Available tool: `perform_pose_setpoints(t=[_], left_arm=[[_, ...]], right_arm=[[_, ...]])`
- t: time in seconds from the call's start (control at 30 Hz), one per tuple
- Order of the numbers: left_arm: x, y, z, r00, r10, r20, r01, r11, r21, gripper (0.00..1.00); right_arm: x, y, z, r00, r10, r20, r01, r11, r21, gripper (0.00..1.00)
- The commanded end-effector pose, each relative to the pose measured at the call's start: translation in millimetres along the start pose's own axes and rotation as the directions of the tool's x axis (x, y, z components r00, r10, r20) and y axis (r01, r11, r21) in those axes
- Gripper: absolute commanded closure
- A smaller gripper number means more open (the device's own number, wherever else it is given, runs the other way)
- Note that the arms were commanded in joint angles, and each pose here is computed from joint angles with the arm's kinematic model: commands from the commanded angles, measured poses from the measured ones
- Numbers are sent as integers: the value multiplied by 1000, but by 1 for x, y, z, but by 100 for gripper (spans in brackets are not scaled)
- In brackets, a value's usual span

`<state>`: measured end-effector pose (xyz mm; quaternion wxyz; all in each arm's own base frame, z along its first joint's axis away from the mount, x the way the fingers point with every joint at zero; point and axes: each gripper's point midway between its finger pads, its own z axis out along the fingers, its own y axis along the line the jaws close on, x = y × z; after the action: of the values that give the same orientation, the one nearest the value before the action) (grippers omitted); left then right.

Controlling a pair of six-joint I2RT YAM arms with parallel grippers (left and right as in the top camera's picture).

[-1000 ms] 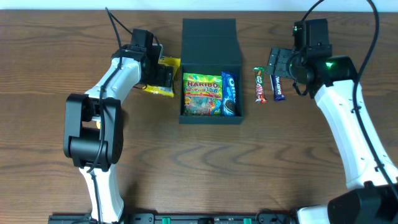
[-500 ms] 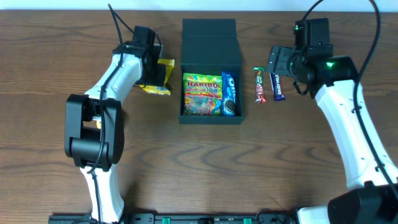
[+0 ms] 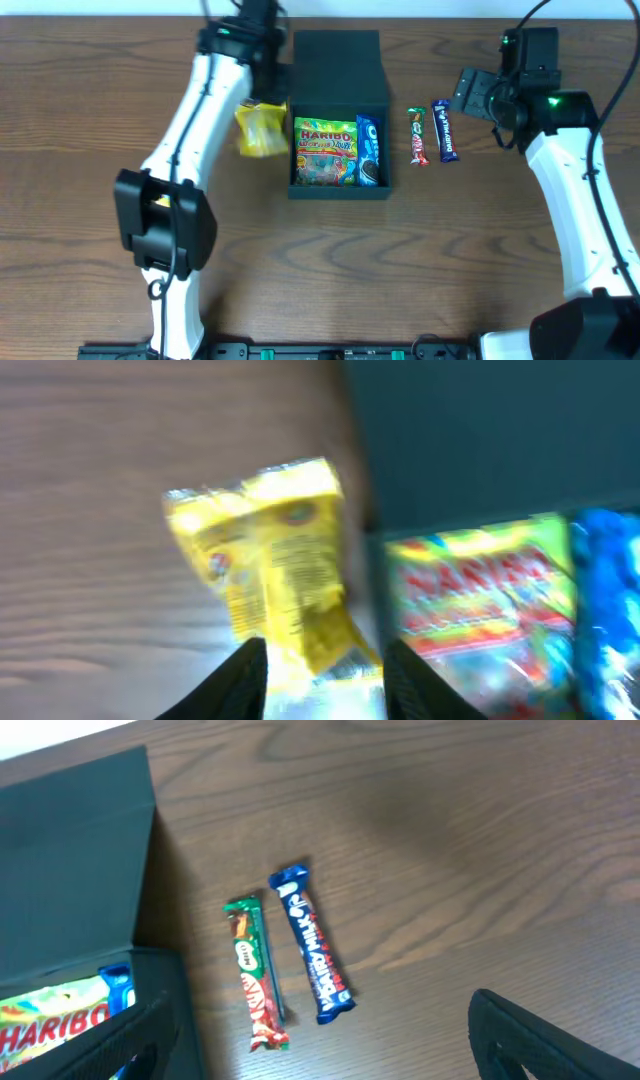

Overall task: Pack container
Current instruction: 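Grasp the yellow Hacks bag with the left gripper and lift it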

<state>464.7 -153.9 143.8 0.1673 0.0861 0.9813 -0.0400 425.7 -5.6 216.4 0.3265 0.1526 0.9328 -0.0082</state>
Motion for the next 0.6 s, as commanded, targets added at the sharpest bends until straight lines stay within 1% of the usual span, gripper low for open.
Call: perform_pose_setpoints(t=[0.0,0.07,0.1,0.13,0.23,0.33,0.43,0.57], left_arm=[[8,-34,-6,998,-64,-16,64,998,20,66],[12,-45,-6,999,-40,-16,41,999,14,66],[13,-46,-6,999,-38,-14,38,999,-7,64],[14,-43,-7,999,-52,-11,51,998,-46,57],[17,-24,-8,993,-114,0,113,983,-146,43],[17,-6,-8,983,-181,-8,178,971,-157,43],[21,4,-7,971,-231,-60,226,970,-88,43],[25,34,-7,959,-268,-89,259,961,-102,42]], right_arm=[[-5,-10,2,1000,10,9,-11,1000,17,7],[-6,-13,2,1000,16,10,-17,1000,19,6],[-6,-14,2,1000,19,10,-19,1000,19,6],[-7,-15,2,1000,21,11,-21,1000,21,5],[-7,-19,2,1000,28,12,-28,999,26,5],[-8,-20,3,1000,28,12,-28,999,28,3],[-7,-20,3,1000,26,10,-26,999,29,2],[-7,-20,3,1000,26,10,-27,999,29,2]])
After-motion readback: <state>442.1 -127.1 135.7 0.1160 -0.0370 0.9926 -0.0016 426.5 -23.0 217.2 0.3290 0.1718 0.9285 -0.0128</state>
